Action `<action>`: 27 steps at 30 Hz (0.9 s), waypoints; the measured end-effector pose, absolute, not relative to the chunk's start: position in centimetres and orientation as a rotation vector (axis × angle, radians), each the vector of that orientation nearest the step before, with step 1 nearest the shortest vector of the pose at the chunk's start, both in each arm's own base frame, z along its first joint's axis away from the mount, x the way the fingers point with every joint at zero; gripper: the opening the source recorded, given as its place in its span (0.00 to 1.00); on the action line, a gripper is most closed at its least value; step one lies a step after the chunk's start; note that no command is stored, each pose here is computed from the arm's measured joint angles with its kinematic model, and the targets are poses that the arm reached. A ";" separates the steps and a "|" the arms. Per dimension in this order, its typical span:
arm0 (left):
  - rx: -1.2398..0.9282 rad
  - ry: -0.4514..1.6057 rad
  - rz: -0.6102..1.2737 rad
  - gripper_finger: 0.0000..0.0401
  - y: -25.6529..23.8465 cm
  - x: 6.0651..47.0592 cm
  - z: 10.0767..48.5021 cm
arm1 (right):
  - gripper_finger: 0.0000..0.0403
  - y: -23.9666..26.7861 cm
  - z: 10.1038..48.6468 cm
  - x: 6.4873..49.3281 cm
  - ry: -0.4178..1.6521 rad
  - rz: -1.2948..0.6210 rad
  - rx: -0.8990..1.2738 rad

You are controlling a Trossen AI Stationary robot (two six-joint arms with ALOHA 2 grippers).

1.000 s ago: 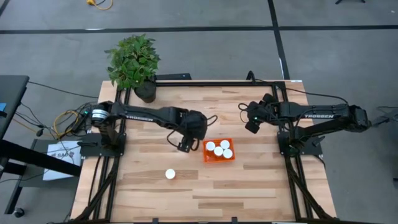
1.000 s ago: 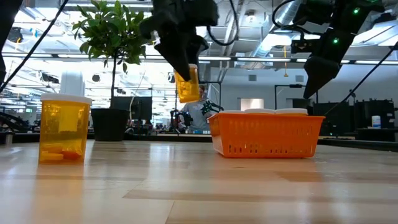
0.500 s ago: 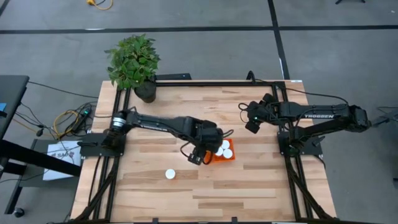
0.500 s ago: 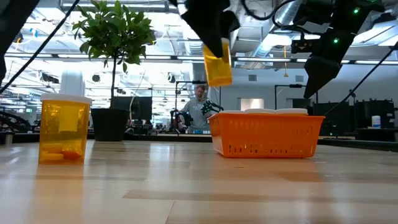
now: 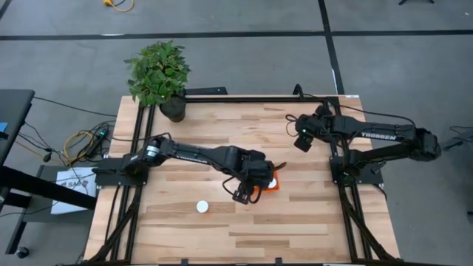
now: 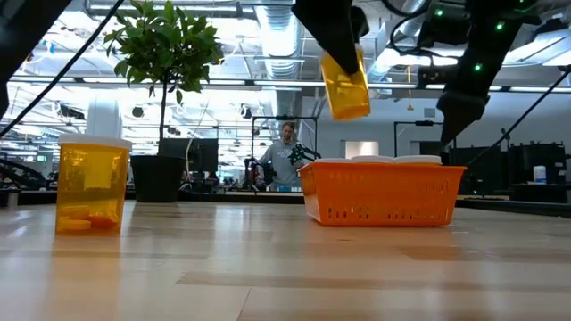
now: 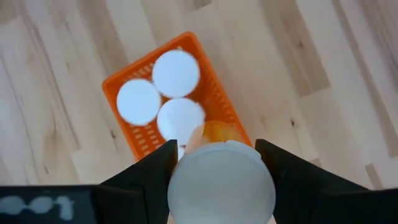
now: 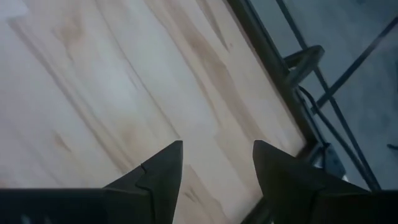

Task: Pick and place pill bottles into a basket
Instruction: Put the orange pill bottle into the orange bin

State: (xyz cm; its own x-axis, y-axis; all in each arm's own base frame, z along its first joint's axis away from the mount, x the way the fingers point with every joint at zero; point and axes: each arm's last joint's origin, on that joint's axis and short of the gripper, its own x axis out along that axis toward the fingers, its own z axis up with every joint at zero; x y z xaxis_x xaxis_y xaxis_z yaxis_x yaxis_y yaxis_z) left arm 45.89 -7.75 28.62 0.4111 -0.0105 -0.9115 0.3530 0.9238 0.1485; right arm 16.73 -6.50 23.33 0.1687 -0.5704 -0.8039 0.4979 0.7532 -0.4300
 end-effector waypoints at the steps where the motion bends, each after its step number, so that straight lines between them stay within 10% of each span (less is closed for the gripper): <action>1: 0.325 1.134 -0.226 0.49 -7.7 45.9 28.6 | 0.47 -6.7 23.3 16.7 1.183 -0.764 -0.075; 27: 0.232 1.207 -0.231 0.49 -7.5 46.5 26.4 | 0.47 -7.6 23.4 16.3 1.213 -0.764 -0.110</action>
State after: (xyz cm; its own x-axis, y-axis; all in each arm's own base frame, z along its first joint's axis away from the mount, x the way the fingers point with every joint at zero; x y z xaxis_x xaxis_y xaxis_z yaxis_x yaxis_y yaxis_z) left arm 46.53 -7.51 26.41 0.3379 -0.0526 -0.9397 0.2981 0.9530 0.0539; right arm 16.35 -7.61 23.36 0.1378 -0.5825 -0.8011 0.4710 0.7500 -0.4643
